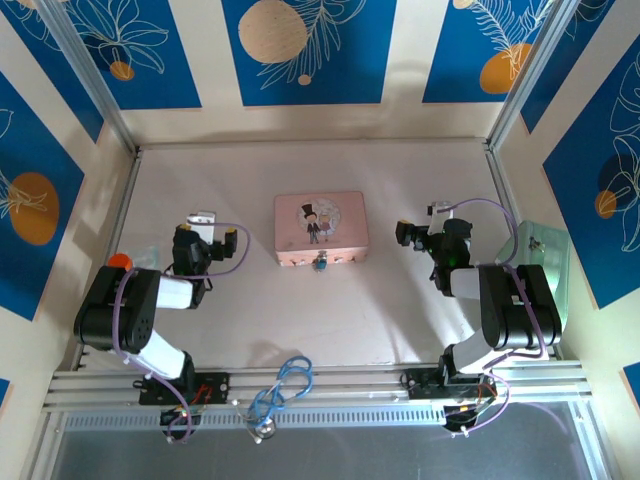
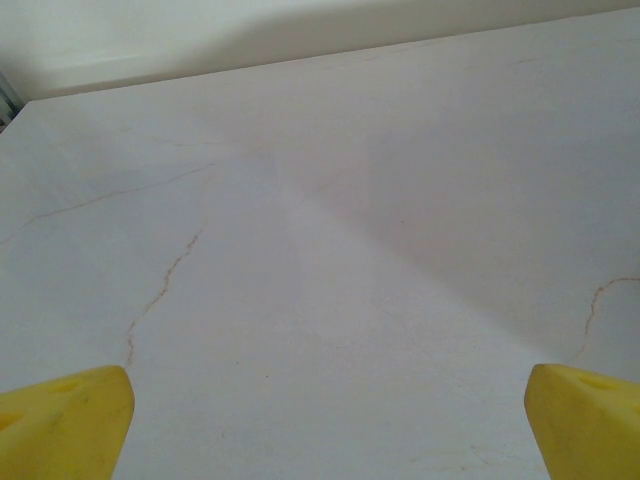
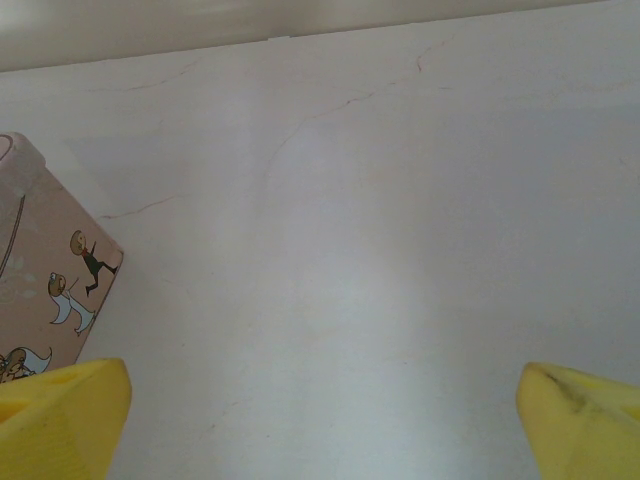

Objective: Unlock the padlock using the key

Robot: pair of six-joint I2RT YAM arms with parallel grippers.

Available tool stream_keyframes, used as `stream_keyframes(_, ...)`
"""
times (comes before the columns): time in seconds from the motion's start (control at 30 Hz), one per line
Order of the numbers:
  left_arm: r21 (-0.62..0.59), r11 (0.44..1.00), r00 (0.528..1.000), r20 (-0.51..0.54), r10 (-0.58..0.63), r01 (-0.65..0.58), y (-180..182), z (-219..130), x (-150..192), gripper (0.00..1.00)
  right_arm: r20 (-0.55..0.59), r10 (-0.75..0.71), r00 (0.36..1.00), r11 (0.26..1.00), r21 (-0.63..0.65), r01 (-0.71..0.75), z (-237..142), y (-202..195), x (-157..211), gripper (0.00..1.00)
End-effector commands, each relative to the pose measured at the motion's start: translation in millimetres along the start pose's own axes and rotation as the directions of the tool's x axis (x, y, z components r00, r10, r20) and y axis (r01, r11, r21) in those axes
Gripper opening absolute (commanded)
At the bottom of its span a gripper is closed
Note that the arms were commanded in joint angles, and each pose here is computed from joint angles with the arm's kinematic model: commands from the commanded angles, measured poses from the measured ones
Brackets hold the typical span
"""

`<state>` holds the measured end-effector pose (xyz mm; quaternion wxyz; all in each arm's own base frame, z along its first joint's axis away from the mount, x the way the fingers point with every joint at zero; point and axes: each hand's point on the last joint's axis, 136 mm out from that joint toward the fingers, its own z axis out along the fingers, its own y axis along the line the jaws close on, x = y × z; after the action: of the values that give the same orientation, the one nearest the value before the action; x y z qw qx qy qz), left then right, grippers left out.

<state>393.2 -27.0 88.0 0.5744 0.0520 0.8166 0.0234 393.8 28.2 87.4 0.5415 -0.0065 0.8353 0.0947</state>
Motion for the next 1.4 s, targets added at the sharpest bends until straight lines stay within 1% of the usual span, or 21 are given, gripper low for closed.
stream_keyframes(0.0,-0.008,1.0,1.0,0.012,-0.013,0.014,5.8,2.2,-4.4,1.0,0.026,-0.021,0.999,1.0,-0.003,0.021,0.1,1.0,-7.0,0.99)
stream_keyframes(0.73,0.007,1.0,1.0,0.008,-0.023,0.023,6.1,2.5,-4.0,1.0,0.035,-0.02,0.999,1.0,-0.001,0.02,-0.7,0.9,-9.2,0.99)
stream_keyframes(0.77,0.004,1.0,1.0,0.014,-0.021,0.021,6.4,2.5,-6.0,1.0,0.048,-0.014,0.999,1.0,0.025,0.012,-1.6,-0.8,-16.1,0.99)
stream_keyframes(0.8,-0.015,1.0,1.0,0.009,-0.024,0.024,10.3,1.7,-13.4,1.0,0.026,-0.017,1.0,0.996,0.089,0.015,-4.5,-3.8,-27.2,0.99)
stream_keyframes(0.83,-0.051,0.998,0.999,-0.029,-0.031,0.03,17.1,0.1,-22.7,1.0,-0.024,-0.005,1.0,0.99,0.141,0.009,-9.8,-3.9,-44.4,0.99)
stream_keyframes(0.87,-0.099,0.995,0.996,-0.076,-0.041,0.033,25.9,-0.9,-34.2,1.0,-0.054,0.052,0.997,0.98,0.196,-0.041,-18.8,-3.6,-64.0,0.99)
stream_keyframes(0.9,-0.194,0.978,0.992,-0.085,-0.089,0.071,43.2,-4.5,-57.1,0.99,-0.081,0.181,0.98,0.951,0.268,-0.153,-35.9,-4.4,-85.1,0.99)
stream_keyframes(0.93,-0.255,0.954,0.98,-0.079,-0.181,0.156,54.9,-11.5,-74.8,0.99,-0.125,0.318,0.94,0.92,0.278,-0.275,-52.6,4.5,-96.3,0.99)
stream_keyframes(0.97,-0.241,0.942,0.964,-0.068,-0.257,0.234,54.2,-17.4,-91.1,0.99,-0.148,0.422,0.895,0.893,0.24,-0.381,-63.2,19.2,-109.8,0.99)
stream_keyframes(1.0,-0.192,0.93,0.941,-0.069,-0.332,0.314,45.4,-21.3,-106.4,0.98,-0.171,0.5,0.849,0.861,0.208,-0.465,-71.4,32.1,-117.1,0.99)
stream_keyframes(1.03,-0.106,0.908,0.905,-0.092,-0.415,0.405,28.1,-23.0,-117.3,0.96,-0.188,0.544,0.818,0.836,0.209,-0.508,-74.1,39.5,-112.1,0.99)
stream_keyframes(1.07,-0.018,0.885,0.878,-0.124,-0.463,0.464,8.7,-23.9,-123.8,0.92,-0.211,0.587,0.782,0.809,0.196,-0.554,-72.2,45.4,-102.9,0.99)
stream_keyframes(1.1,0.04,0.861,0.854,-0.161,-0.495,0.507,-11.9,-25.6,-127.8,0.87,-0.244,0.61,0.754,0.792,0.163,-0.589,-67.8,56.2,-94.1,0.98)
stream_keyframes(1.13,0.056,0.849,0.839,-0.203,-0.505,0.525,-31.4,-29.2,-125.2,0.85,-0.273,0.618,0.737,0.785,0.17,-0.595,-68.1,66.4,-85.7,0.97)
stream_keyframes(1.17,0.085,0.848,0.838,-0.232,-0.494,0.524,-50.3,-33.5,-123.8,0.84,-0.286,0.588,0.757,0.809,0.183,-0.559,-70.6,78.7,-80.2,0.96)
stream_keyframes(1.2,0.115,0.855,0.846,-0.261,-0.466,0.506,-73.0,-40.7,-120.6,0.84,-0.279,0.52,0.807,0.853,0.213,-0.476,-76.1,94.9,-76.1,0.96)
stream_keyframes(1.23,0.138,0.862,0.852,-0.286,-0.438,0.489,-94.7,-49.1,-115.3,0.84,-0.272,0.429,0.862,0.9,0.208,-0.383,-81.6,117.6,-74.7,0.96)
stream_keyframes(1.27,0.162,0.863,0.855,-0.311,-0.415,0.478,-113.1,-56.6,-109.0,0.85,-0.277,0.354,0.893,0.932,0.186,-0.311,-85.8,141.2,-70.9,0.96)
stream_keyframes(1.3,0.187,0.858,0.85,-0.344,-0.4,0.479,-131.5,-65.2,-101.0,0.85,-0.288,0.289,0.913,0.955,0.148,-0.256,-88.7,167.7,-64.6,0.95)
stream_keyframes(1.37,0.2,0.837,0.822,-0.403,-0.403,0.509,-153.8,-79.1,-83.6,0.86,-0.337,0.196,0.921,0.98,0.086,-0.178,-97.1,212.7,-44.5,0.91)
